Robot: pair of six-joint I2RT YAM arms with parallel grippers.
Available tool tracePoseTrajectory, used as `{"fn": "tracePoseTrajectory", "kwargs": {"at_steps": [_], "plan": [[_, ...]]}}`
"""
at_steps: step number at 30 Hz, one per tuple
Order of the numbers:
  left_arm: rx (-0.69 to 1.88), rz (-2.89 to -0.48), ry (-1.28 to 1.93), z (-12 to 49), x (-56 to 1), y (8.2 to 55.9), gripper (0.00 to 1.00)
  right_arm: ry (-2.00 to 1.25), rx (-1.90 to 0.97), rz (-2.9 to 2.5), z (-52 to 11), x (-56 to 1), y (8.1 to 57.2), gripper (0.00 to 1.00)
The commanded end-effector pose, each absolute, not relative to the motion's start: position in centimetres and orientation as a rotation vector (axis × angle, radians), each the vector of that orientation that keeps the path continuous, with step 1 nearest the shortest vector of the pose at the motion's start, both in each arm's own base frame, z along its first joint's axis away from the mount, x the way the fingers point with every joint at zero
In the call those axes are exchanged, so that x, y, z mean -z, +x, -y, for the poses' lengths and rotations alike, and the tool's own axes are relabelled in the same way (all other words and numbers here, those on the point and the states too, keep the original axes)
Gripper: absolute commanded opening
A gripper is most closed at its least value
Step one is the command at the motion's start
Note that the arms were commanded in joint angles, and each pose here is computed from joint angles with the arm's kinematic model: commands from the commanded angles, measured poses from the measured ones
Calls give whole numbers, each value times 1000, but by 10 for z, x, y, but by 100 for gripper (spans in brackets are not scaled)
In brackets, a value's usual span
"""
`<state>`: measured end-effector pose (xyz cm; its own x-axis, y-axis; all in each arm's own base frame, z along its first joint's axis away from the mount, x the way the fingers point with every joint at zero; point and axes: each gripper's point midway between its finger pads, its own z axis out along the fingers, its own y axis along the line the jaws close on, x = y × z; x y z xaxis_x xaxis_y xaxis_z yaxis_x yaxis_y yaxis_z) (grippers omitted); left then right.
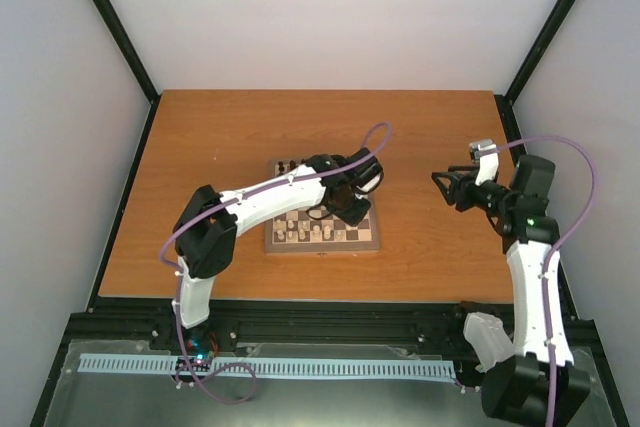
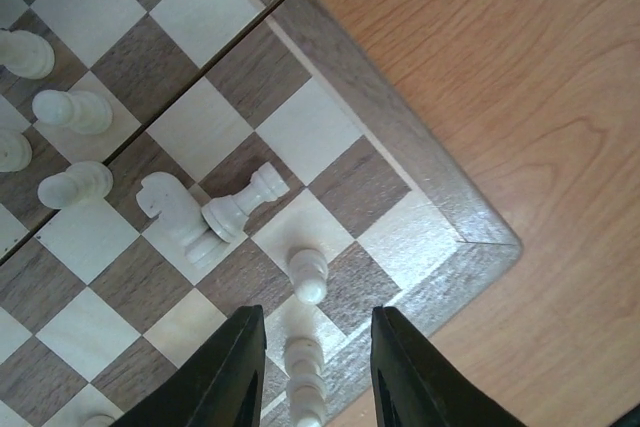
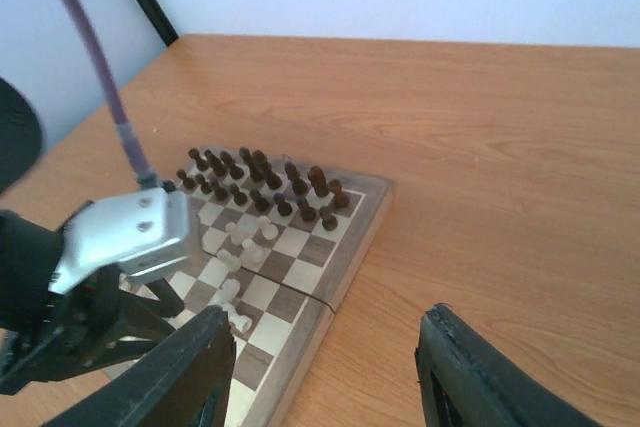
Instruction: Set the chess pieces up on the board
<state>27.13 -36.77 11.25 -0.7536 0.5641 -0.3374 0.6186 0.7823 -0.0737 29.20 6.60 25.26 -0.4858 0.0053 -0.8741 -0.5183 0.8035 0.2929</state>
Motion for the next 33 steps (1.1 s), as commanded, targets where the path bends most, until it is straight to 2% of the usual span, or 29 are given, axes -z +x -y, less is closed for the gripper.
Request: {"fn": "tracePoseTrajectory", "kwargs": {"at_steps": [1,10,19,29,33], "plan": [[206,-2663,919,371,-114,276,31,-391,-662,-1890,-67,-272,277,53],[130,-2701,950,369,-89,279,31,-396,-697,-1928,-67,-262,283,54],[160,-2740,980,379,-71,277,28,-399,-710,-1939,-68,-259,285,54],[120,-2768,980,369,-69,268,29,-409,-733,-1942,-70,-258,285,54],[110,-2777,986,367,-66,266,25,-413,-742,-1945,-71,-257,285,54]]}}
